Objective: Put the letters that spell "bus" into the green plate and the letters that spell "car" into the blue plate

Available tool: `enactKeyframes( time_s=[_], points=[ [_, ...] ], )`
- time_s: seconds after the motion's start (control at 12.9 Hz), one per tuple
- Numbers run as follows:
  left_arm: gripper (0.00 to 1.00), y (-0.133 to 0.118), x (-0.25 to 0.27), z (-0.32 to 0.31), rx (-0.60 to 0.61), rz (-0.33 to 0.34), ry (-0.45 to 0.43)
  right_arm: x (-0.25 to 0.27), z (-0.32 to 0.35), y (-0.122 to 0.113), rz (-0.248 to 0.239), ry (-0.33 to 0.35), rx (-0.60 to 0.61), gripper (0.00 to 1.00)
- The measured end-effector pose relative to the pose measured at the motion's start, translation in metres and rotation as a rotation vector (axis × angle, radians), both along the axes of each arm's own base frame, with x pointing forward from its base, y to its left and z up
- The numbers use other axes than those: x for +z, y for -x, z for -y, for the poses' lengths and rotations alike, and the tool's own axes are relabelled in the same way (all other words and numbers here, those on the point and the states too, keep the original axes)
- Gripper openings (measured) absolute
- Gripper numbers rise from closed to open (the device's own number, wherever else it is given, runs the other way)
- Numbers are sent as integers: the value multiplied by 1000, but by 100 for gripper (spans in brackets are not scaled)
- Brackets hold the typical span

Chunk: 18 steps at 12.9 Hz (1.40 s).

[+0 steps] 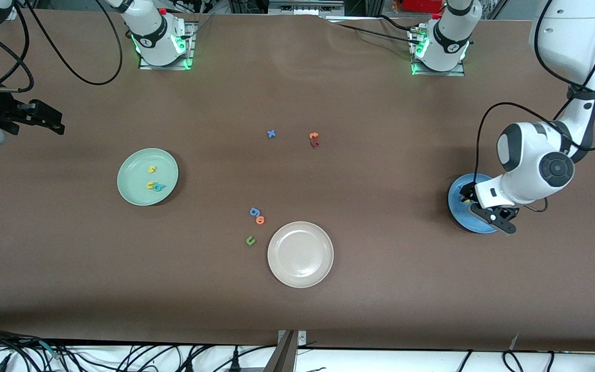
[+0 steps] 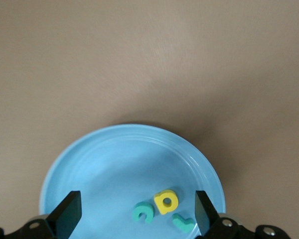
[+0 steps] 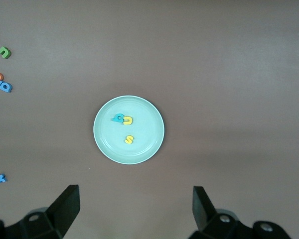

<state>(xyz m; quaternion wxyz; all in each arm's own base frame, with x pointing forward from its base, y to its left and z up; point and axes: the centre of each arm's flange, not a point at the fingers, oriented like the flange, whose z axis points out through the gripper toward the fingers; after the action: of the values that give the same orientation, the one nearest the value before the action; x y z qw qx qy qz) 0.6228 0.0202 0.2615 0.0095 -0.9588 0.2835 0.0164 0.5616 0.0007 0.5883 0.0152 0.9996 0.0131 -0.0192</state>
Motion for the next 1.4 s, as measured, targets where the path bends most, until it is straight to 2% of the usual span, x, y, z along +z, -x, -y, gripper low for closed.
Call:
enactKeyframes(
  time_s=[0.47,0.7,1.17,1.4],
  points=[
    [100,-26,138,6,16,-112,15,0,0,0,-3,0,0,100],
    [100,-31,188,16,77,-131,12,-1,0,1,-8,-1,-1,100],
    [100,-25,247,23,142,-53,18,-1,0,1,-13,-5,-1,100],
    [100,-15,269,35,229,17,25,-1,0,1,-13,-5,-2,100]
  ],
)
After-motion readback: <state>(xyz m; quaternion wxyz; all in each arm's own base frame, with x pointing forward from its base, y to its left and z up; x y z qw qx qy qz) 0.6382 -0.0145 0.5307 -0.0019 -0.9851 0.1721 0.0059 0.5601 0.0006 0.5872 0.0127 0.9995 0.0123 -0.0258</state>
